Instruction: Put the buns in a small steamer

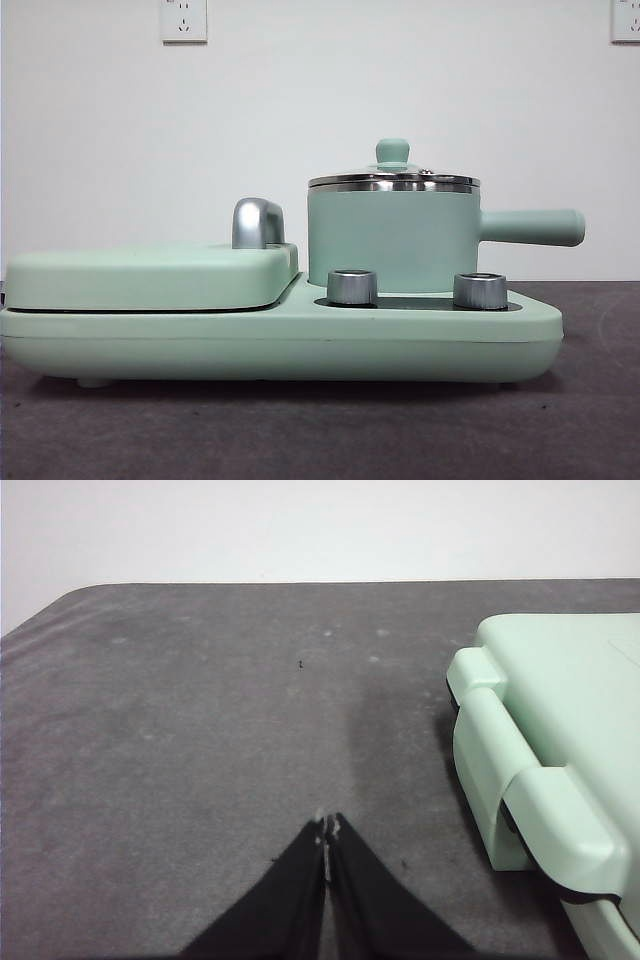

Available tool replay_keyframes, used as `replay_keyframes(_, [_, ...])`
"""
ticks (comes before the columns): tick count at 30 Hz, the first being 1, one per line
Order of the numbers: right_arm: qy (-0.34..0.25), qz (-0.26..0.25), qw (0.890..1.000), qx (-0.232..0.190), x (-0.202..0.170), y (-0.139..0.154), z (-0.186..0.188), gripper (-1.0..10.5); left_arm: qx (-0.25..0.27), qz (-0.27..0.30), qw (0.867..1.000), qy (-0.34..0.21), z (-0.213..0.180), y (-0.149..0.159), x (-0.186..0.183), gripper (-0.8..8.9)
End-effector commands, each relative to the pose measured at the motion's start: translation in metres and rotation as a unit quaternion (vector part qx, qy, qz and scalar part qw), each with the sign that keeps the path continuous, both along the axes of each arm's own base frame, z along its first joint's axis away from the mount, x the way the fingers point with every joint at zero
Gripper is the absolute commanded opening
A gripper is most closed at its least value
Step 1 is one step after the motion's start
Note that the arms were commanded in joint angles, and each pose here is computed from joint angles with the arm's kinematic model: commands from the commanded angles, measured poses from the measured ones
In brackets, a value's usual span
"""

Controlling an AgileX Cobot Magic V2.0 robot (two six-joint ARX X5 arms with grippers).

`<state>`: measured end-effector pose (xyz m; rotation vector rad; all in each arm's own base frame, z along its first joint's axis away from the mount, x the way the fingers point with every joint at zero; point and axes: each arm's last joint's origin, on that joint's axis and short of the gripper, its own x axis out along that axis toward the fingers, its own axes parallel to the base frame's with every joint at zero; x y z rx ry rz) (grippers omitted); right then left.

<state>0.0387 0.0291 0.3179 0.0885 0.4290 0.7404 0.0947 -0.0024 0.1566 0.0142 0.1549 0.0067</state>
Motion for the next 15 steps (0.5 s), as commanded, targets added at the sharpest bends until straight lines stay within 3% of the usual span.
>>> replay_keyframes(1, [-0.036, -0.066, 0.997, 0.005, 0.010, -0.003, -0.013, 0.1, 0.004, 0.003, 1.000, 0.010, -0.007, 0.000, 0.001, 0.07])
replay_keyframes(8, [-0.129, -0.253, 0.959, 0.012, 0.040, -0.018, -0.086, 0.1, 0.004, 0.003, 1.000, 0.010, -0.007, 0.000, 0.001, 0.07])
replay_keyframes(15, [-0.114, -0.366, 0.923, -0.021, 0.049, -0.029, -0.142, 0.1, 0.004, 0.003, 1.000, 0.010, -0.007, 0.000, 0.001, 0.07])
